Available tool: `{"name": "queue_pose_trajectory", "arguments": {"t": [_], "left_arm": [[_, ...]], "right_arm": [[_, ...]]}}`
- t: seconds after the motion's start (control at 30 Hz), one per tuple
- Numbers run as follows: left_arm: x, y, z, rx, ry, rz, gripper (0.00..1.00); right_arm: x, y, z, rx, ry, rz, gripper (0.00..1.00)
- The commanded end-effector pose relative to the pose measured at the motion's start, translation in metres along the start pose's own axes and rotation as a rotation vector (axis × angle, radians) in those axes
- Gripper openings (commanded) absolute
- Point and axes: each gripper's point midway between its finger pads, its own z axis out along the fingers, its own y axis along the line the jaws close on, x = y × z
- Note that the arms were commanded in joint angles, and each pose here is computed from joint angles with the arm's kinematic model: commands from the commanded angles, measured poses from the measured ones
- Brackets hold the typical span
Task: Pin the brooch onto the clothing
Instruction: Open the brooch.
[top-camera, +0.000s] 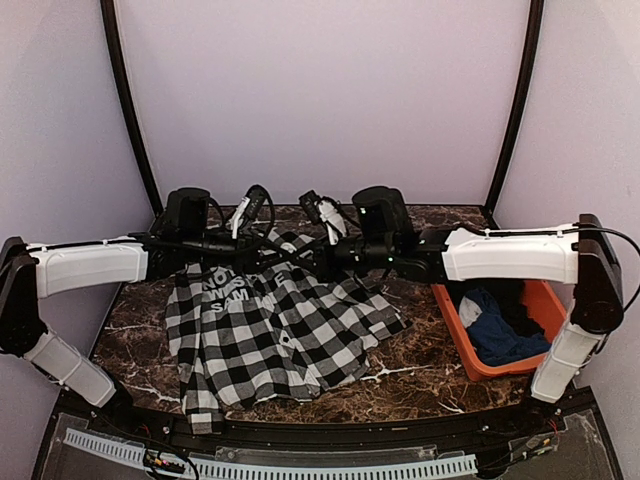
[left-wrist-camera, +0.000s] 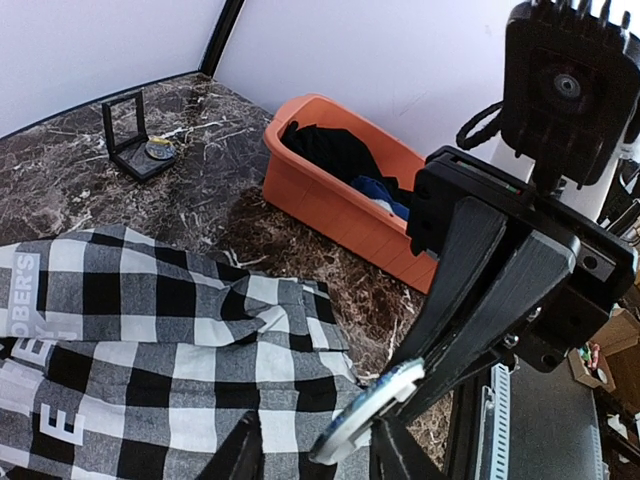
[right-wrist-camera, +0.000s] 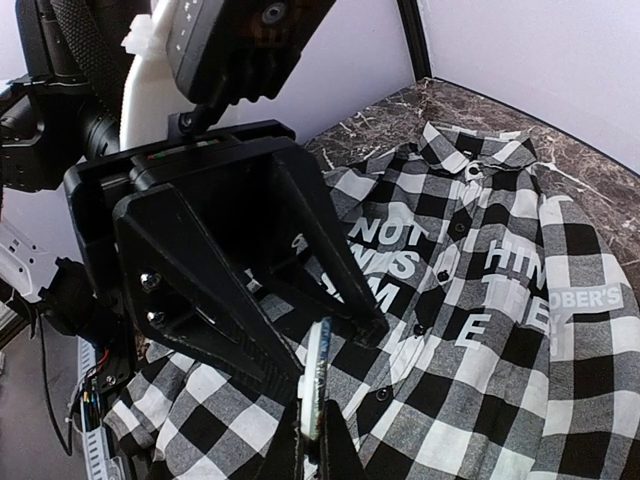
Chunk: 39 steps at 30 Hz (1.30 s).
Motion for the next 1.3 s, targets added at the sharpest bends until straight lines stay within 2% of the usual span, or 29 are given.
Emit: {"name": "queue_pose_trajectory", "arguments": {"t": [0.0,0.1,0.33,0.5,0.67,0.8,1.03,1.27], "left_arm": [[-0.008,-0.098,-0.002,0.364,0.007,0.117,0.42],[-0.017,-0.097,-0.011,0.376,-0.042,0.111,0.50],[-0.047,-0.106,-0.044,0.486,-0.191,0.131,0.79],[-0.048,-0.112,-0.050,0.550,-0.198,0.097,0.87],[-0.051,-0.110,-0.050,0.580,-0.210,0.064,0.87],[-0.051,-0.088,-0.040,0.538,-0.195,-0.018,0.86],[-0.047,-0.063,-0.027,0.485,-0.194,-0.110,0.75],[-0.044,-0.050,-0.019,0.464,-0.200,-0.177,0.59]], "right_arm": [[-0.056,0.031,-0.009,-0.112,-0.223,-0.069,0.00],[-0.050,0.024,-0.016,-0.081,-0.216,-0.075,0.00],[-0.042,0.003,-0.032,-0.004,-0.214,-0.048,0.00],[-0.040,-0.012,-0.036,0.045,-0.210,-0.013,0.00],[-0.040,-0.012,-0.039,0.032,-0.225,-0.009,0.00],[-0.041,-0.007,-0.042,0.011,-0.242,-0.035,0.00],[-0.041,-0.004,-0.044,0.032,-0.260,-0.114,0.00],[-0.039,0.003,-0.030,0.113,-0.275,-0.244,0.00]]}}
